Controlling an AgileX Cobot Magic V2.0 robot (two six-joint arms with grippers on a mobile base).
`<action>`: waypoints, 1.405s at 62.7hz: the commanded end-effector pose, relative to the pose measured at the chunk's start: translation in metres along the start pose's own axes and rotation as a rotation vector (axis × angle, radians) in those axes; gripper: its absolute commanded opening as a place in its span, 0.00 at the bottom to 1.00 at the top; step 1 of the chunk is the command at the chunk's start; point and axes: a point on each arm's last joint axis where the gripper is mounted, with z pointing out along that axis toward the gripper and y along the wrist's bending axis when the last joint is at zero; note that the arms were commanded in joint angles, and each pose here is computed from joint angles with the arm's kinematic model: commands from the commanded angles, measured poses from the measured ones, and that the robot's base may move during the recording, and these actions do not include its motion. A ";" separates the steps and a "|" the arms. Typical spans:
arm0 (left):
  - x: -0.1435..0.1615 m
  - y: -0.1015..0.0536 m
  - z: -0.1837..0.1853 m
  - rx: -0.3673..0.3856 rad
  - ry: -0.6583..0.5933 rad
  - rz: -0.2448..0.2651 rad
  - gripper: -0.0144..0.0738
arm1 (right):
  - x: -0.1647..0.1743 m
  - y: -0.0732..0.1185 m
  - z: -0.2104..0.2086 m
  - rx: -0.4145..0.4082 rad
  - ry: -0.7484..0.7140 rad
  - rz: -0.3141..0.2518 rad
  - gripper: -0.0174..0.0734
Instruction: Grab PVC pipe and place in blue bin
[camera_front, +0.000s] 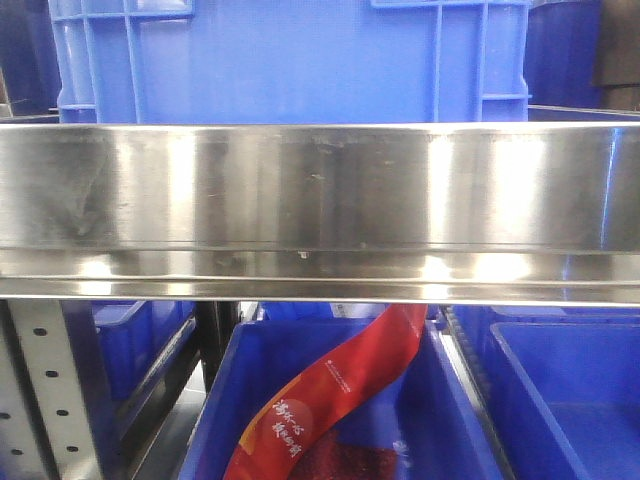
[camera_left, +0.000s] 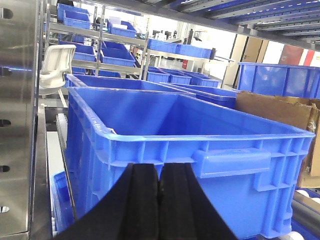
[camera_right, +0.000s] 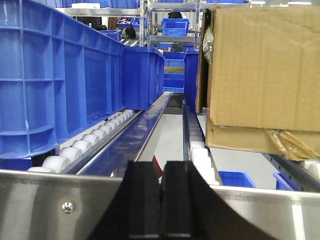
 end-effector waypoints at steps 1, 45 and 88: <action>-0.002 -0.001 -0.001 0.006 -0.023 -0.007 0.04 | -0.001 0.000 0.000 0.003 -0.015 -0.005 0.01; 0.001 0.000 -0.002 0.003 -0.019 0.013 0.04 | -0.001 0.000 0.000 0.003 -0.015 -0.005 0.01; 0.126 0.037 -0.075 -0.308 -0.059 0.141 0.04 | -0.001 0.000 0.000 0.003 -0.015 -0.005 0.01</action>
